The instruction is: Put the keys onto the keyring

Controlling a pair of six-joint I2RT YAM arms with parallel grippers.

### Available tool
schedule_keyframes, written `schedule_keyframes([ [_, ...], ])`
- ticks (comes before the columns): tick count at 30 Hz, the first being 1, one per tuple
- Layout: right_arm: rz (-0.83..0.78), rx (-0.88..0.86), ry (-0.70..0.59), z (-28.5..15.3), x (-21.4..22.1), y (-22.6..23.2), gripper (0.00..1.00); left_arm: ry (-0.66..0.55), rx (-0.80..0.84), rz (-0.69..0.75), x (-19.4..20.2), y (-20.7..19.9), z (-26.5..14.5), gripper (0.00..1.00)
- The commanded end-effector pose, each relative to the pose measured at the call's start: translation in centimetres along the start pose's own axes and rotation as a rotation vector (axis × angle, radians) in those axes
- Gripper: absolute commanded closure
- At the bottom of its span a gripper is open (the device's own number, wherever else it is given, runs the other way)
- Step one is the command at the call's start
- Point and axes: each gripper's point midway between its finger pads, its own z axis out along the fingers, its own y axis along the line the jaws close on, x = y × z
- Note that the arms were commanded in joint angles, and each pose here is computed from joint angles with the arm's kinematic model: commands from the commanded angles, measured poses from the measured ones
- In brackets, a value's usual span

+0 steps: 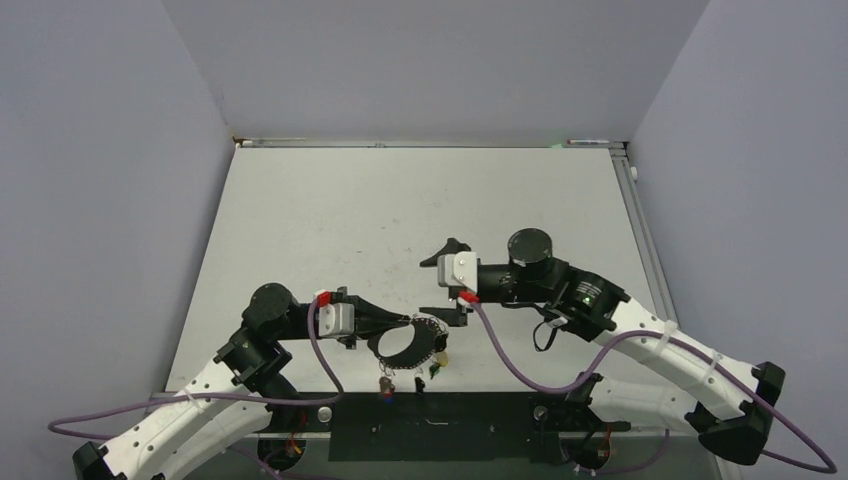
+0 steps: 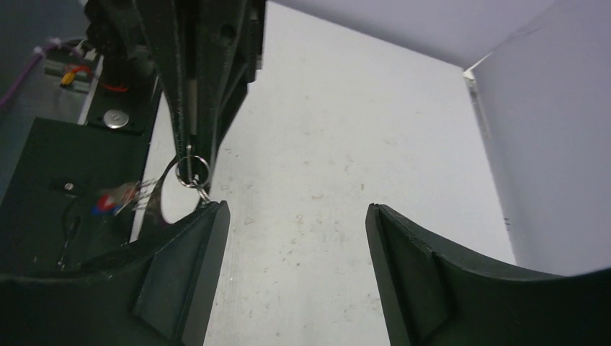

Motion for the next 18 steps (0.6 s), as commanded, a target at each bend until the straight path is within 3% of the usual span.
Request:
schedule_keyframes([
  [1, 0.003, 0.194, -0.182, -2.7, -4.5, -3.5, 0.29, -0.109, 0.015, 0.111, -4.3, 0.0, -0.1, 1.00],
  [4, 0.124, 0.225, -0.198, -2.7, -4.7, -3.8, 0.29, -0.108, 0.005, 0.112, -4.3, 0.1, -0.1, 1.00],
  [11, 0.364, 0.113, -0.161, -0.2, -1.8, -1.3, 0.29, -0.114, 0.009, 0.111, -4.5, 0.0, -0.1, 1.00],
  [18, 0.321, 0.023, -0.119, 1.2, -0.7, -0.4, 0.31, -0.120, 0.016, 0.121, -4.6, -0.2, -0.2, 1.00],
])
